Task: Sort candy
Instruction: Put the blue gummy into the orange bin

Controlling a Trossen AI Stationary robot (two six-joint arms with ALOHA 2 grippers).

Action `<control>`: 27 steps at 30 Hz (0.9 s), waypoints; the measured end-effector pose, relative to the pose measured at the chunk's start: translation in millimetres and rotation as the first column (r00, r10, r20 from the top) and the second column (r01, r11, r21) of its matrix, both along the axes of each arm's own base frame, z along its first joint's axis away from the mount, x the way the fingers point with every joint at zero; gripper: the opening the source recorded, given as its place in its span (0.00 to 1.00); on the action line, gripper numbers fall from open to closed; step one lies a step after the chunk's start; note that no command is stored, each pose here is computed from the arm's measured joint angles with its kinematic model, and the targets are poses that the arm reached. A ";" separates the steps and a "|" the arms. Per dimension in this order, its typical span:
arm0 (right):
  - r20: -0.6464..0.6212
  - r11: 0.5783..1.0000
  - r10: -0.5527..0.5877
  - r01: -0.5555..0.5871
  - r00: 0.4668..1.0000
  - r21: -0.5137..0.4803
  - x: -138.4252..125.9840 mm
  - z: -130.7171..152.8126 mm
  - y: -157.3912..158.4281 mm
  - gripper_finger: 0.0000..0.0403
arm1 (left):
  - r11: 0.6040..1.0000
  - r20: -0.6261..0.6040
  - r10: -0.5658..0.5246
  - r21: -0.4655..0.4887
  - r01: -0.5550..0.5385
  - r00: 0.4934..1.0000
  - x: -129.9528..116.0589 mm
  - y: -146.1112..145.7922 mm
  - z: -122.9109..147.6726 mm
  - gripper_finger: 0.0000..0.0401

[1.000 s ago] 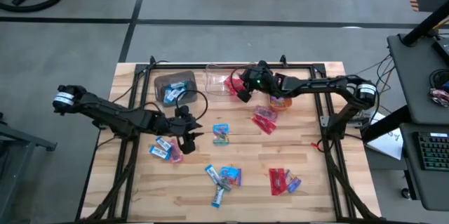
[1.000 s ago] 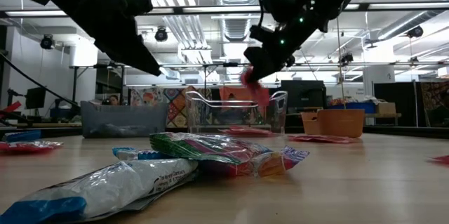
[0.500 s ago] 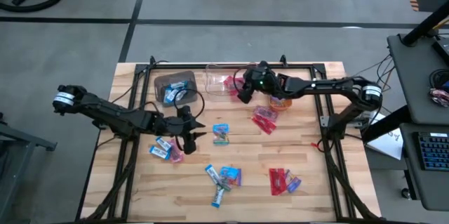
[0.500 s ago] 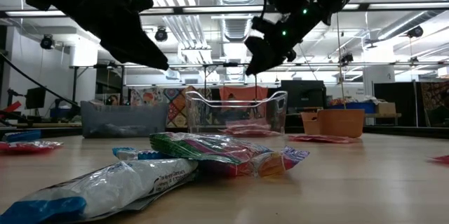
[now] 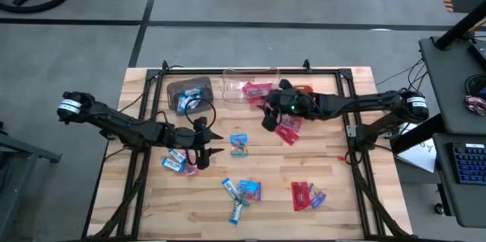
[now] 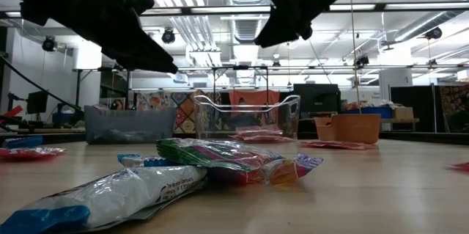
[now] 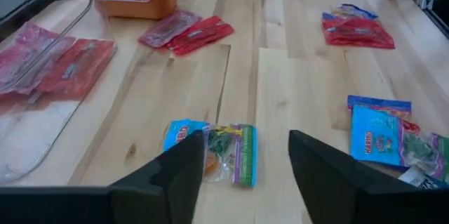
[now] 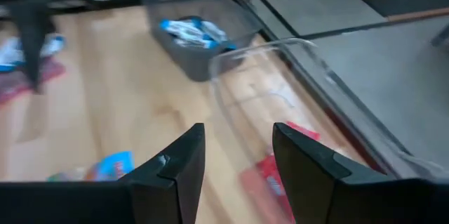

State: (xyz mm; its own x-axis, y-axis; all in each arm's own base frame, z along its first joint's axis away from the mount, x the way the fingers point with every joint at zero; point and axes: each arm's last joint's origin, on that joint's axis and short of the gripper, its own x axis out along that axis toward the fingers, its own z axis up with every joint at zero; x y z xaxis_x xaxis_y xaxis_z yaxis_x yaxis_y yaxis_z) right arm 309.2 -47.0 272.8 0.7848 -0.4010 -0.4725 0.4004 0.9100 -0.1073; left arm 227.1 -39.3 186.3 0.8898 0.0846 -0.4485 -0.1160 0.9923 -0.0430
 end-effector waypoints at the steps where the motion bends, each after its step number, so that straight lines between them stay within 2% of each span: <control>1: 0.003 1.000 0.013 -0.013 1.000 0.004 0.2 0.6 4.7 0.40 | 1.000 -0.001 0.000 0.000 0.000 1.000 -0.4 0.1 -0.8 0.51; 6: 0.012 0.996 0.084 -0.084 0.996 0.012 2.0 1.7 28.8 0.40 | 1.000 0.014 -0.002 -0.002 0.002 1.000 0.0 -0.8 -0.4 0.62; 12: 0.021 0.989 0.146 -0.146 0.989 0.033 2.3 1.5 53.8 0.40 | 0.999 0.083 -0.028 0.038 0.024 0.996 17.2 -4.5 -9.8 0.66; 21: 0.012 0.979 0.187 -0.187 0.982 0.085 -0.4 -1.4 77.1 0.40 | 0.994 -0.083 -0.042 0.097 0.050 0.996 43.8 -10.0 -53.0 0.66; 27: 0.011 0.973 0.202 -0.202 0.979 0.111 -2.2 -4.4 86.8 0.40 | 0.991 -0.135 -0.034 0.124 0.051 0.990 58.5 -10.4 -71.9 0.66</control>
State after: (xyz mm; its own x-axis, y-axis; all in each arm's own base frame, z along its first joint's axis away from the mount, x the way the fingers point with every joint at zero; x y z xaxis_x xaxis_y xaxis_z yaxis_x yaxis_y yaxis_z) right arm 307.0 39.8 268.4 0.8442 -0.1788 -0.5053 0.2066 0.9784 -0.0010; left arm 285.6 -49.6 114.4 0.8272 0.1117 -0.5506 -0.0697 0.9929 0.0967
